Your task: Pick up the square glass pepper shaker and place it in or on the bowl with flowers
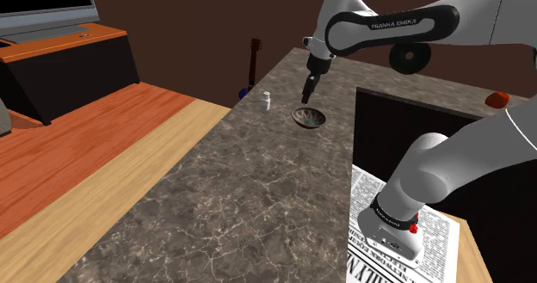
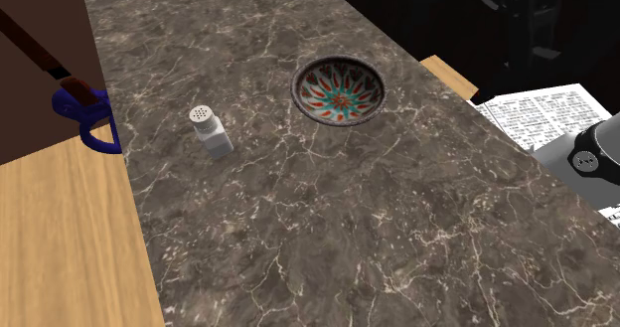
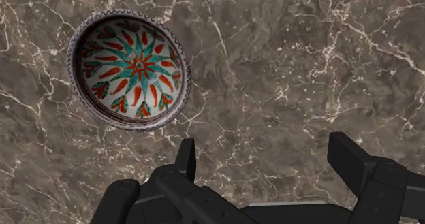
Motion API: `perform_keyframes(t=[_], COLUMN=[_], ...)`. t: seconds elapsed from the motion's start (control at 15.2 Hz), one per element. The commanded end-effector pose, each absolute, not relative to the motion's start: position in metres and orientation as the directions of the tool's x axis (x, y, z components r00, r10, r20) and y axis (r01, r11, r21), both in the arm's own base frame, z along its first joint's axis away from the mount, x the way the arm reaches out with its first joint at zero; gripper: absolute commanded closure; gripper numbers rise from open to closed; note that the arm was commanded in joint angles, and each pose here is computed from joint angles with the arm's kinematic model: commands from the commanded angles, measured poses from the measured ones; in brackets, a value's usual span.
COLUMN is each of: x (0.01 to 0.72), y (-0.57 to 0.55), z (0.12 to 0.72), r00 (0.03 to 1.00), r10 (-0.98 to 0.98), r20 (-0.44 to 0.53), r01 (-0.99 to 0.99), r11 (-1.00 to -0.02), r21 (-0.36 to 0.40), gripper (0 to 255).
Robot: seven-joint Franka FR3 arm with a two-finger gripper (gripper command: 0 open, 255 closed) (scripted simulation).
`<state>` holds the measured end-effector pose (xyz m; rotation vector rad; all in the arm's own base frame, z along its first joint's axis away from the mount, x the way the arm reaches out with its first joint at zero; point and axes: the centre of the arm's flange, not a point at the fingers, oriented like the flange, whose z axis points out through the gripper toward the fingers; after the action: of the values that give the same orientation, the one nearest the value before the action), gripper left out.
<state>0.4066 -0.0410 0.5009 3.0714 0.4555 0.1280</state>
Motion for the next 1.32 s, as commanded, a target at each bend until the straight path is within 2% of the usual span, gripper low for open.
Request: perform_keyframes(t=[0.0, 1.25], x=[0.425, 0.613], y=[-0.054, -0.163], z=[0.487, 0.37], r00=[0.949, 0.894], r10=[0.301, 0.381], r20=[0.093, 0.237], r01=[0.299, 0.398], r11=[-0.953, -0.917], r21=[0.04, -0.024], gripper=[0, 0])
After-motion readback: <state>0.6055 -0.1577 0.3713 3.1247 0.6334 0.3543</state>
